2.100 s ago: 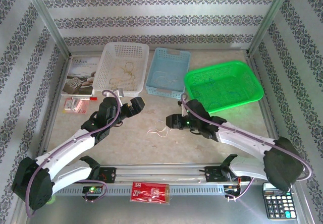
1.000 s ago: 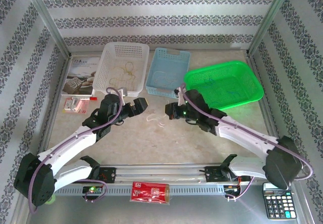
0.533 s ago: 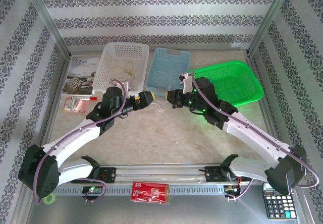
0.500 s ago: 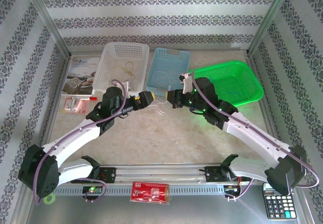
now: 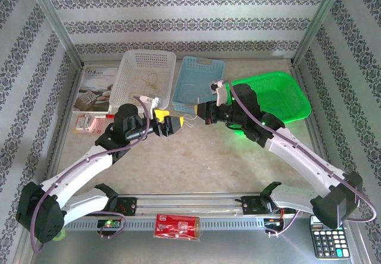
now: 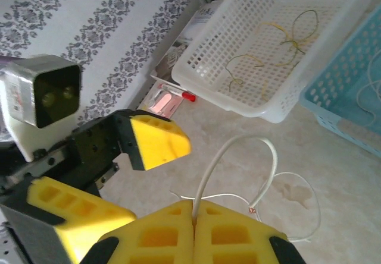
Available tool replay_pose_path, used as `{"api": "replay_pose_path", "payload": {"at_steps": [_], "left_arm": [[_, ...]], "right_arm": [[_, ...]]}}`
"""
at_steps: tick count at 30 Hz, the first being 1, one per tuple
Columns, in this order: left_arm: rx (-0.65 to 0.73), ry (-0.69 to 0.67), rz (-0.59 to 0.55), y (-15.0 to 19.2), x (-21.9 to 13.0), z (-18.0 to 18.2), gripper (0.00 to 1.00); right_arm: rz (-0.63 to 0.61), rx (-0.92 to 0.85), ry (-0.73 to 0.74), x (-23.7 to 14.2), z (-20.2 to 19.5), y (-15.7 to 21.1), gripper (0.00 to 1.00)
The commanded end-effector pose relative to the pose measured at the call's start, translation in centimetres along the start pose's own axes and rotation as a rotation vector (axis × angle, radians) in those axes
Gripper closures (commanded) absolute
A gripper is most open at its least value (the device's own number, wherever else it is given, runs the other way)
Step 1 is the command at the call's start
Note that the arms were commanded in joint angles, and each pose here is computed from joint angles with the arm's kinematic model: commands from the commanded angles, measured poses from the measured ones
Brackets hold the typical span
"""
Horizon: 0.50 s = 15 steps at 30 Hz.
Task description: Untangle the cables
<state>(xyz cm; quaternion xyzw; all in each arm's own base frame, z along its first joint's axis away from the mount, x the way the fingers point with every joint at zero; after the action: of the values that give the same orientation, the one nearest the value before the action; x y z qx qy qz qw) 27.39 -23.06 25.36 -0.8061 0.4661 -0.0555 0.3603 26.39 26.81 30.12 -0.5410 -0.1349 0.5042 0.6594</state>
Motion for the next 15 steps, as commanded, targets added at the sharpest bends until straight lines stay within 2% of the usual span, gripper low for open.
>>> {"api": "replay_pose_path", "payload": {"at_steps": [1,6,9,12,15], "left_arm": [[0.153,0.046,0.044,-0.1,0.0,-2.0,0.04],[0.182,0.090,0.071,-0.1,0.7,-3.1,0.06],[0.171,0.126,0.096,0.4,1.5,-3.6,0.12],[0.144,0.154,0.116,1.1,2.3,-3.7,0.27],[0.110,0.167,0.123,1.9,3.0,-3.2,0.47]], "right_arm": [[0.010,-0.045,-0.055,-0.4,1.1,-1.0,1.00],[0.007,-0.060,-0.082,-0.4,1.9,-2.0,1.00],[-0.006,-0.065,-0.089,-0.4,2.1,-2.8,1.00],[-0.026,-0.072,-0.096,-0.4,2.4,-3.8,1.00],[-0.055,-0.079,-0.100,-0.6,2.6,-5.3,1.00]]}}
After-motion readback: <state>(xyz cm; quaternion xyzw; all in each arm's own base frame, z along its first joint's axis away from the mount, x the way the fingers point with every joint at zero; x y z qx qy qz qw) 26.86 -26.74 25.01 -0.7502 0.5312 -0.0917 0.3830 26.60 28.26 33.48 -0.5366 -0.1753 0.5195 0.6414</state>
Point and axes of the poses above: each hand's point on the last joint's axis, 136 mm out from that joint toward the fingers, its own x axis out along the fingers, its own z axis along the line the jaws close on, y = z × x, the point moved 1 cm from there along -x, back along the fingers, and after that the axes turned 15 degrees about -x, right-handed, at the moved point
